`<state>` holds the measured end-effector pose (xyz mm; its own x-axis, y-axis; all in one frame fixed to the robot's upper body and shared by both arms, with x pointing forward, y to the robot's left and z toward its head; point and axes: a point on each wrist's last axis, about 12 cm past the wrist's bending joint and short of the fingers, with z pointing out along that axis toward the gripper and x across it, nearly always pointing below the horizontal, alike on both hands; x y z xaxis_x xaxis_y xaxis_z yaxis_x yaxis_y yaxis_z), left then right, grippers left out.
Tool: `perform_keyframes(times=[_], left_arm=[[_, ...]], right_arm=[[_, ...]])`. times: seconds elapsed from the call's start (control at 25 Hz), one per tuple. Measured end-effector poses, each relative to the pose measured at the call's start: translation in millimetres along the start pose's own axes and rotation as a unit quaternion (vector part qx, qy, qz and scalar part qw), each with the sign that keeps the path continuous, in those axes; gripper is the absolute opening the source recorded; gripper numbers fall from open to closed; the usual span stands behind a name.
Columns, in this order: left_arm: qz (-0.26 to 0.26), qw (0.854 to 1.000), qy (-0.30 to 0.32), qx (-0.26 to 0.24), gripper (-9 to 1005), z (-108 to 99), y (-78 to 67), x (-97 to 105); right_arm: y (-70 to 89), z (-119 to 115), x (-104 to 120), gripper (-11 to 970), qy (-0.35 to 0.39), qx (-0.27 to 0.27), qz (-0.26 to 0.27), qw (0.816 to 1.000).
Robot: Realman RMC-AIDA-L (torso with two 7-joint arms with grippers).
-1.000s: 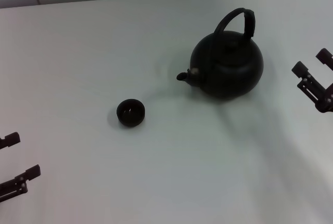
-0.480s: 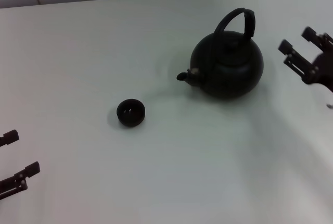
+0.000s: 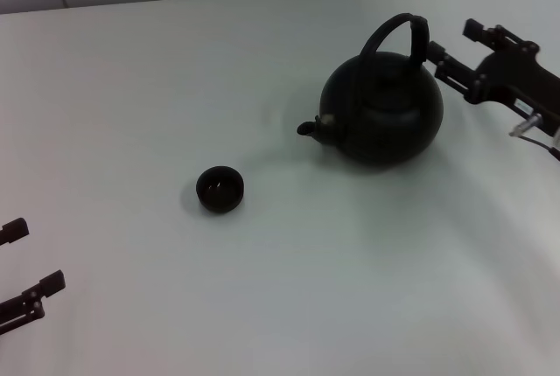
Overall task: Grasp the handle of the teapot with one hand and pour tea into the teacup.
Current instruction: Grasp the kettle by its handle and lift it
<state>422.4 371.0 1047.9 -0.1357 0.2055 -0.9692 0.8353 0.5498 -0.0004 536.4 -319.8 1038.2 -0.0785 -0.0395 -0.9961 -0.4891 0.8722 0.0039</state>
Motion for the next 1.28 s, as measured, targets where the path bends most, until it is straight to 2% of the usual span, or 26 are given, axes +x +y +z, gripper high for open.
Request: perform_keyframes(times=[0.24, 1.2, 1.28], left_arm=[[-0.002, 1.000, -0.001, -0.002, 811, -1, -0.8, 1], [-0.003, 1.000, -0.006, -0.009, 810, -3, -0.7, 0], [-0.004, 1.000, -0.006, -0.010, 810, -3, -0.8, 0]], right_arm=[[-2.0, 19, -4, 678, 0.026, -0.004, -0.016, 1.000], [3.7, 33, -6, 665, 0.038, -0.016, -0.028, 0.999], [4.4, 34, -6, 600, 0.037, -0.017, -0.028, 0.999]])
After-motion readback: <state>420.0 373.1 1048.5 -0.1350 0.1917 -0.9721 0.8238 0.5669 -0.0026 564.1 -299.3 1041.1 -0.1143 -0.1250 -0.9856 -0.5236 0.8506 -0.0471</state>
